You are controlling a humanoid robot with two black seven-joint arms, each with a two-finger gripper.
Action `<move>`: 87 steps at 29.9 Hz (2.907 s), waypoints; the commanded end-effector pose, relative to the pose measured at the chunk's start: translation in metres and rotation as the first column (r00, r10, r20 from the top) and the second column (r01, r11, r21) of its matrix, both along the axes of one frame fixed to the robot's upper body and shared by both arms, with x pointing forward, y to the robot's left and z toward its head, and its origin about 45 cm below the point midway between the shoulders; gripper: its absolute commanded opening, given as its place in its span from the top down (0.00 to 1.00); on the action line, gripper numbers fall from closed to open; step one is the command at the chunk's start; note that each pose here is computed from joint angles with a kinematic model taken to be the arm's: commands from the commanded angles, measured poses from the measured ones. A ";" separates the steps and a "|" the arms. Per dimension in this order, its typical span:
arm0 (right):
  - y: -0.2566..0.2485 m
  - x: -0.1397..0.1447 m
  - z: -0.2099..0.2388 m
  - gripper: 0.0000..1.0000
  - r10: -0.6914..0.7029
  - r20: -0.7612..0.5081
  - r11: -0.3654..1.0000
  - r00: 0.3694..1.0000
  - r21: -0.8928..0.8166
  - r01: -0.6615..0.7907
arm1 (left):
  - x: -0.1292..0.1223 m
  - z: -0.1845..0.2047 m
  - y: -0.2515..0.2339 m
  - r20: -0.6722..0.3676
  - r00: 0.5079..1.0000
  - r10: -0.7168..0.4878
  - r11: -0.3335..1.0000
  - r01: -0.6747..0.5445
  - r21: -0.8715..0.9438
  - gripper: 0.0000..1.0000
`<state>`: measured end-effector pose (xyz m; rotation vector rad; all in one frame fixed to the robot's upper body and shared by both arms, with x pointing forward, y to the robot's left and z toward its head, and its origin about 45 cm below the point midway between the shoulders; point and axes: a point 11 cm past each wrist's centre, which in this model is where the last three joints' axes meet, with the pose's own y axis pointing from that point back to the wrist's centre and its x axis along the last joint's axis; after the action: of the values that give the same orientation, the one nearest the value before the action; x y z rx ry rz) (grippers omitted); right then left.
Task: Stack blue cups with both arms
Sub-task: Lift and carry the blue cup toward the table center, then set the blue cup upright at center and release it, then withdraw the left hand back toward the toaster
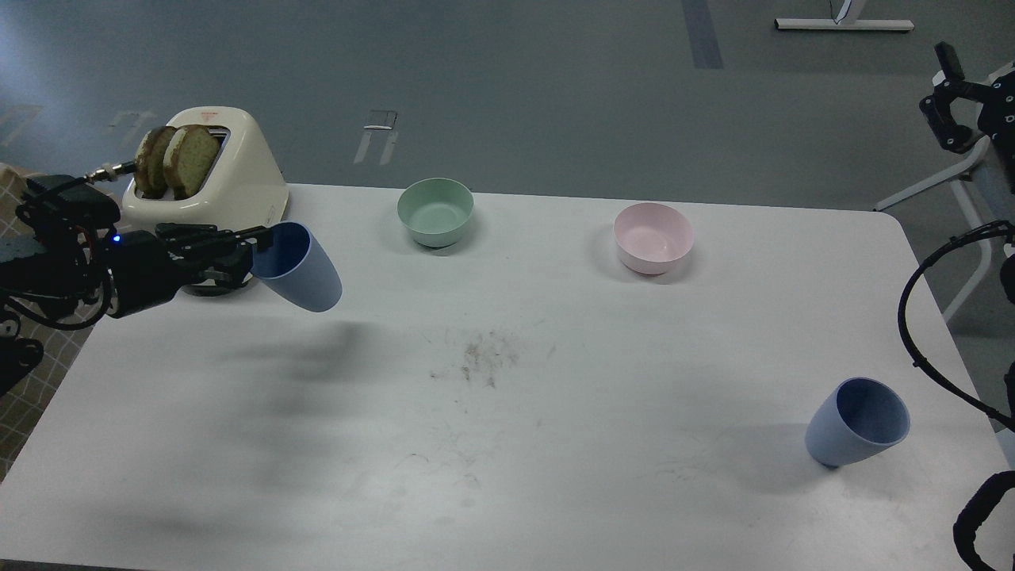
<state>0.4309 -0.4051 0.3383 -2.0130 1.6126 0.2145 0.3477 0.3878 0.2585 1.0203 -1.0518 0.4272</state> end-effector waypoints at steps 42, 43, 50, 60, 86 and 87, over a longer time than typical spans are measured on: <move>-0.072 -0.036 0.003 0.00 -0.116 -0.006 0.993 0.993 0.008 0.116 | 0.054 -0.068 -0.236 -0.145 0.858 -0.492 0.830 0.513 0.219 1.00; -0.072 -0.037 0.002 0.00 -0.116 -0.008 0.993 0.993 0.008 0.116 | 0.054 -0.068 -0.236 -0.145 0.858 -0.492 0.830 0.513 0.219 1.00; -0.072 -0.037 0.001 0.00 -0.117 -0.011 0.993 0.993 0.008 0.117 | 0.054 -0.070 -0.235 -0.145 0.865 -0.480 0.836 0.501 0.223 0.76; -0.076 -0.039 0.003 0.00 -0.123 -0.011 0.992 0.992 -0.002 0.123 | 0.068 -0.033 -0.222 -0.022 0.910 -0.415 0.910 0.415 0.006 0.14; -0.029 -0.072 0.082 0.00 -0.036 0.001 0.604 0.999 -0.797 0.022 | 0.121 0.143 -0.077 -0.134 0.990 0.054 -0.153 -0.124 -0.980 0.03; -0.025 -0.074 0.079 0.00 -0.040 -0.001 0.555 0.999 -0.832 0.021 | 0.121 0.143 -0.071 -0.136 0.989 0.060 -0.194 -0.122 -0.973 0.03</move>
<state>0.3625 -0.4406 0.4215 -2.5590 1.9348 -0.5506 0.4696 0.3002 0.3962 -0.3735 -0.2838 1.0948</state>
